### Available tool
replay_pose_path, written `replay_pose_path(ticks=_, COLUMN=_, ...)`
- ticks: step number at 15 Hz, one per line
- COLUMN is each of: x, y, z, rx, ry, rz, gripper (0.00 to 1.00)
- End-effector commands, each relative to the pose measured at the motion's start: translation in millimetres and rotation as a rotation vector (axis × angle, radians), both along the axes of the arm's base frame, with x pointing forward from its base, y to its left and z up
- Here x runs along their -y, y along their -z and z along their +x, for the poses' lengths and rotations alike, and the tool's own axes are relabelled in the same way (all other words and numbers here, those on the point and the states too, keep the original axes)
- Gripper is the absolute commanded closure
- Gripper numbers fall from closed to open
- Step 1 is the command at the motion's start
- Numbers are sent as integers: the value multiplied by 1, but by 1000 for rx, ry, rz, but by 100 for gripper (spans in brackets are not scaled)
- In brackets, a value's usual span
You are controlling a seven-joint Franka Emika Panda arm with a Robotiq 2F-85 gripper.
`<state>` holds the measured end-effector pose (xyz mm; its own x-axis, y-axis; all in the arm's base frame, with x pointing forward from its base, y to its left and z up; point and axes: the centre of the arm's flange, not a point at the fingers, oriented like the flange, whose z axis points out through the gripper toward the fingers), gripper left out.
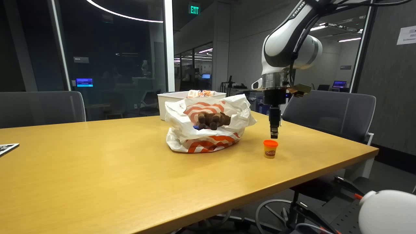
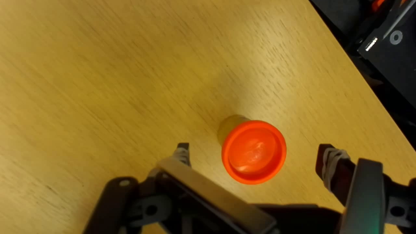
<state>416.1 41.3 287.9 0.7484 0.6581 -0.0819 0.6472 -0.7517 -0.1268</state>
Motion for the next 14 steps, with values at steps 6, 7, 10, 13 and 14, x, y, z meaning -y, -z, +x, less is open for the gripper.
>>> replay_pose_path(ticks=6, x=-13, y=32, z=1, rx=0, ry=-56, rz=64, gripper=0)
replay_pose_path(ticks=7, x=-13, y=36, z=1, rx=-5, ry=-55, rz=66, gripper=0)
replay_pose_path(ticks=10, x=-12, y=43, z=1, rx=-5, ry=-49, rz=62, gripper=25)
replay_pose_path(ticks=13, x=-12, y=45, z=0, rx=-3, ry=-50, rz=57, gripper=42)
replay_pose_path(ticks=14, x=-12, y=45, z=-1, rx=-4, ry=-50, rz=57, gripper=51)
